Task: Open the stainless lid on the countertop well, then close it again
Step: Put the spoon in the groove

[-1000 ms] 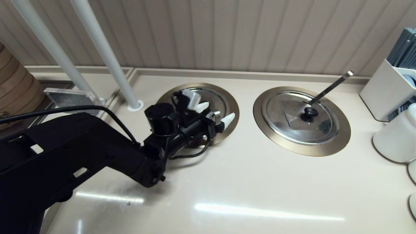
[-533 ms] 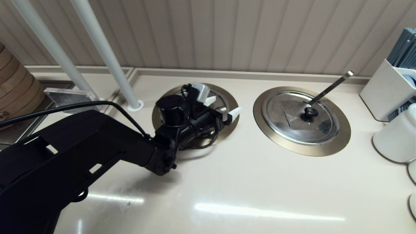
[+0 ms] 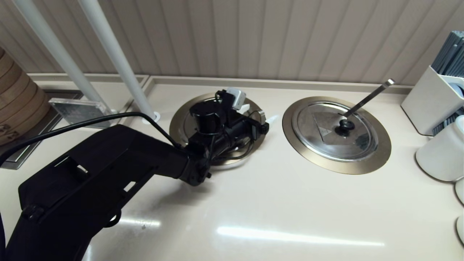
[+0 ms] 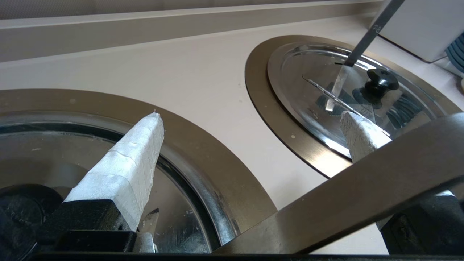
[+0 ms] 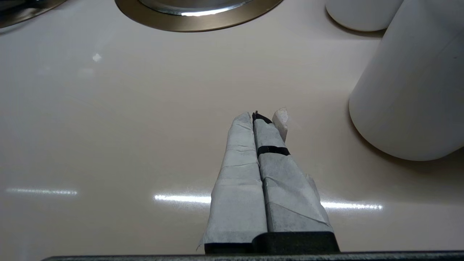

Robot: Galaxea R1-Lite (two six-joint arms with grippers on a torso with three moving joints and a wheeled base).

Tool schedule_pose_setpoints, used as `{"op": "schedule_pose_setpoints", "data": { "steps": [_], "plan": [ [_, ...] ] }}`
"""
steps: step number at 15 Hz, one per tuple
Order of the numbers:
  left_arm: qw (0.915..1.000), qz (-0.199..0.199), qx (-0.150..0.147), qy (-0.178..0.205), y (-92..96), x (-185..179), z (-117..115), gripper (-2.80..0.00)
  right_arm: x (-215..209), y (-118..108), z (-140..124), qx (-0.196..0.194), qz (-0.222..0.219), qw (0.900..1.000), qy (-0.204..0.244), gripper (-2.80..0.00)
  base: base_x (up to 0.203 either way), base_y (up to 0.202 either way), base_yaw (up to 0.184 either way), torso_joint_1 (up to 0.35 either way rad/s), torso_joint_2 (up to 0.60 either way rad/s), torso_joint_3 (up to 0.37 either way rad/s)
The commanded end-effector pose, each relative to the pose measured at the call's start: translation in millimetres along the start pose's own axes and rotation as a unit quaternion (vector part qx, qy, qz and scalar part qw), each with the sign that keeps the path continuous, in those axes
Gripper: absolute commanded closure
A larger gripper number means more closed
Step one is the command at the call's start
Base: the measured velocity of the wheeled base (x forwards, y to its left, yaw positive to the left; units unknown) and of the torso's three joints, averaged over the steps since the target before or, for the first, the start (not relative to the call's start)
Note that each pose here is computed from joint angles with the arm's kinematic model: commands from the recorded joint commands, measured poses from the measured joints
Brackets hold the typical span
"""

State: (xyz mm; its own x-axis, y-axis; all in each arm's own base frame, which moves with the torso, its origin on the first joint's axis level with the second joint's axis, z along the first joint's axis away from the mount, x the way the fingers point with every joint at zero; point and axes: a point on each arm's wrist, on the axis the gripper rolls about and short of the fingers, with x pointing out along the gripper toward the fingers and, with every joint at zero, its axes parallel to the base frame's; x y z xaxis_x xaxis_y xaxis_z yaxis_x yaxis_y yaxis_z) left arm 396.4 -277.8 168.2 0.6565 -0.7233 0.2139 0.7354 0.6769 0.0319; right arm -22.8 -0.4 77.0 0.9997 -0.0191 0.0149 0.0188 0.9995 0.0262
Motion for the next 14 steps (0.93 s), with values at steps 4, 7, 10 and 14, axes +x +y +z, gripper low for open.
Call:
{"op": "schedule_pose_setpoints", "data": {
  "steps": [4, 7, 10, 14],
  "plan": [
    [0.9999, -0.006, 0.001, -0.010, -3.5, 10.1, 8.3, -2.80, 0.3, 0.0, -1.2, 0.000, 0.000, 1.000, 0.002, 0.00, 0.000, 0.000, 0.000, 0.000, 0.00, 0.000],
    [0.9999, -0.003, 0.002, -0.017, -3.2, 21.8, 15.5, -2.80, 0.3, 0.0, -1.2, 0.000, 0.000, 1.000, 0.002, 0.00, 0.000, 0.000, 0.000, 0.000, 0.00, 0.000],
    [0.9999, 0.001, 0.002, -0.015, 0.4, 32.2, 8.4, -2.80, 0.3, 0.0, -1.2, 0.000, 0.000, 1.000, 0.002, 0.00, 0.000, 0.000, 0.000, 0.000, 0.00, 0.000],
    [0.9999, 0.005, 0.002, -0.013, 6.5, 41.2, 3.5, -2.80, 0.3, 0.0, -1.2, 0.000, 0.000, 1.000, 0.002, 0.00, 0.000, 0.000, 0.000, 0.000, 0.00, 0.000]
  ]
}}
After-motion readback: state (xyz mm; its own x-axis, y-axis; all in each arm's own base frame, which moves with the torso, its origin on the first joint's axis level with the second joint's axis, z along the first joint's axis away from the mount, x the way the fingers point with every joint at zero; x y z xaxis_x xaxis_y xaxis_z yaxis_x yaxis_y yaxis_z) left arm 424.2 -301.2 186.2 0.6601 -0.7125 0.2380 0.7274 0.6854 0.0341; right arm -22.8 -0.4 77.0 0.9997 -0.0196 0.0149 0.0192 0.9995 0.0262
